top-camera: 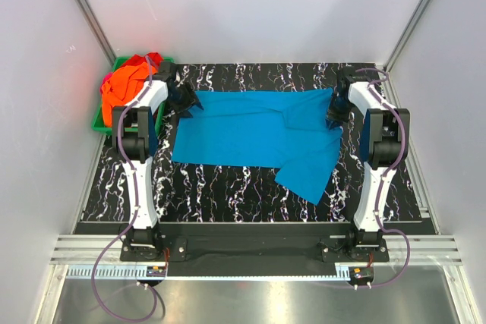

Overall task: Fold and stack the t-shirts
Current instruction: Fold the tshirt

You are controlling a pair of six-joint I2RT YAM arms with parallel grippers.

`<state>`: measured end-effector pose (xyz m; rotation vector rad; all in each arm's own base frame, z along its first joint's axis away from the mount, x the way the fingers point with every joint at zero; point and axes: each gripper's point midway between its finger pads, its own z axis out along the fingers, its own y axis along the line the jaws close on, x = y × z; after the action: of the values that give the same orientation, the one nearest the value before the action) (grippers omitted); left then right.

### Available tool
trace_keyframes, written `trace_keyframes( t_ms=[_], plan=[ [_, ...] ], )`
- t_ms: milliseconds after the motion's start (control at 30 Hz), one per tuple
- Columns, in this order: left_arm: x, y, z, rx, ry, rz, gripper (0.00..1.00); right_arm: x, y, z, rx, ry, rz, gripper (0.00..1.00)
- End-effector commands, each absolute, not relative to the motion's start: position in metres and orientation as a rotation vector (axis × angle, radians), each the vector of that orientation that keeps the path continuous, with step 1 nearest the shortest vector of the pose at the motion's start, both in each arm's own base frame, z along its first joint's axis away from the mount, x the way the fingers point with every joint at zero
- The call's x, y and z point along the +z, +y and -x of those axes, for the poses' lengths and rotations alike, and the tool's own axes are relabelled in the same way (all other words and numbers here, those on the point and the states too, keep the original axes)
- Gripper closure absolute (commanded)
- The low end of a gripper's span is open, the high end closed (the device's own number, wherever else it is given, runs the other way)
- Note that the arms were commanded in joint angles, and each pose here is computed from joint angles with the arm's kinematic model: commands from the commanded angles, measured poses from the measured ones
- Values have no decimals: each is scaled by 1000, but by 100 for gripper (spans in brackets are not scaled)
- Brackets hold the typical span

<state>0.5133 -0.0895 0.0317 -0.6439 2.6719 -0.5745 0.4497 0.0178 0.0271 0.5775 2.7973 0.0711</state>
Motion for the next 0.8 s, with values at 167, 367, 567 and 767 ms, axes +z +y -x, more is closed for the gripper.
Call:
trace_keyframes(
  t_ms=[167,367,567,767],
  plan=[
    [17,-77,-506,-498,2714,667,38,31,16,-458,49,2758,-590,76],
    [18,-78,-506,-503,2713,665,39,25,16,-455,38,2774,-603,76],
    [18,-78,-506,-502,2712,670,38,20,16,-454,39,2780,-613,76],
    [17,-77,-505,-495,2713,674,39,14,17,-453,39,2783,-629,77]
  ],
)
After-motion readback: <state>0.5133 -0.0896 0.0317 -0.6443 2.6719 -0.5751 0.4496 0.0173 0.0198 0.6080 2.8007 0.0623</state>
